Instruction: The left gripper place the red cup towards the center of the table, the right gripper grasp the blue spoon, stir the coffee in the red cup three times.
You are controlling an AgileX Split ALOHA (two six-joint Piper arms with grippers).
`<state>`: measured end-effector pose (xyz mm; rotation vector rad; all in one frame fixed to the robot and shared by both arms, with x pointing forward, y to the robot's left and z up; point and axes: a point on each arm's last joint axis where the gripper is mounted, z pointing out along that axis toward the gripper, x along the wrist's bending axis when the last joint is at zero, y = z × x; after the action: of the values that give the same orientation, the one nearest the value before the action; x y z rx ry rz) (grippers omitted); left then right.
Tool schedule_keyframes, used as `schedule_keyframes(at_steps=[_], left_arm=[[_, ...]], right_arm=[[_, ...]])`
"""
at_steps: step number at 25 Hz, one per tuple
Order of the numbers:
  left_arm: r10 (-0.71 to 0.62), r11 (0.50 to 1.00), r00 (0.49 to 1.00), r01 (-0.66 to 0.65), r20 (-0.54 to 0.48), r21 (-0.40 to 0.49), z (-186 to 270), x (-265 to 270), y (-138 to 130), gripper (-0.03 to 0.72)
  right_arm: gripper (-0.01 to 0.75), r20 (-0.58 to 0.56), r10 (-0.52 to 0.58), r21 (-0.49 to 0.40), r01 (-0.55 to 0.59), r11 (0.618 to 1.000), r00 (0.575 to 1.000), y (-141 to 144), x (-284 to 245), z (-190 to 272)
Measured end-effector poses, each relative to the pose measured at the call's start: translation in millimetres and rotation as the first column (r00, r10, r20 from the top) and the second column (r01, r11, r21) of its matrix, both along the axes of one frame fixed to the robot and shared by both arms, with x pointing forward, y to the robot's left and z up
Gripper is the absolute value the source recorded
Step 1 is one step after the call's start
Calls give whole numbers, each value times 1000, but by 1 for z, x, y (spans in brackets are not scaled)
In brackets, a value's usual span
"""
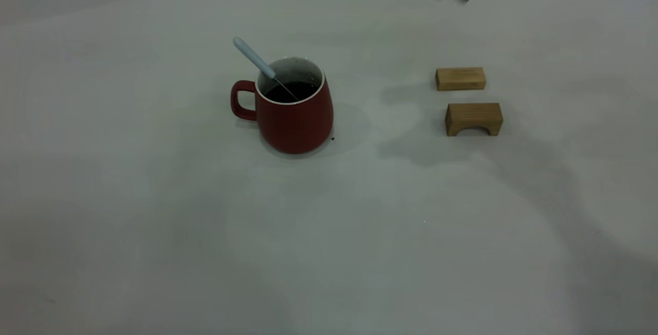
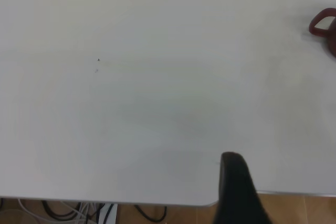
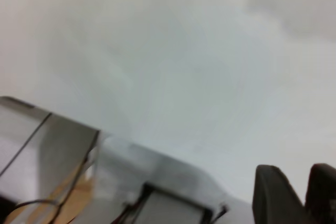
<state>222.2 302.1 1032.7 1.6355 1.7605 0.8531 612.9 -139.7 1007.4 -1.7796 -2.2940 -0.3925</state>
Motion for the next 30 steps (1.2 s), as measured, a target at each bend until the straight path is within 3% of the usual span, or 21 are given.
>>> schedule_keyframes(at_steps=[5, 9, 15, 19, 23, 26, 30], left_arm=[[0, 1000, 1000, 0, 0, 0, 0, 0, 0, 519], [0, 1000, 1000, 0, 0, 0, 0, 0, 0, 519], [0, 1000, 1000, 0, 0, 0, 0, 0, 0, 519], [-1, 1000, 1000, 1, 0, 1, 0, 0, 0, 519], [-1, 1000, 1000, 1, 0, 1, 0, 0, 0, 519], [-1, 1000, 1000, 1, 0, 2, 0, 0, 0, 519], [-1, 1000, 1000, 1, 0, 2, 0, 0, 0, 519]], right_arm=[[156, 215, 45, -9, -44, 999, 976, -16, -29, 80], [156, 372, 79, -98, -45, 994, 925, -39, -64, 129], [160, 478, -69, -223, 197, 955, 876, -86, -114, 156], [161, 534, -70, -291, 261, 920, 842, -113, -161, 157], [165, 586, -80, -246, 272, 930, 806, -131, -221, 154], [169, 615, -147, -149, 297, 943, 775, -143, -268, 143], [174, 705, -265, -37, 407, 913, 658, -159, -322, 122]])
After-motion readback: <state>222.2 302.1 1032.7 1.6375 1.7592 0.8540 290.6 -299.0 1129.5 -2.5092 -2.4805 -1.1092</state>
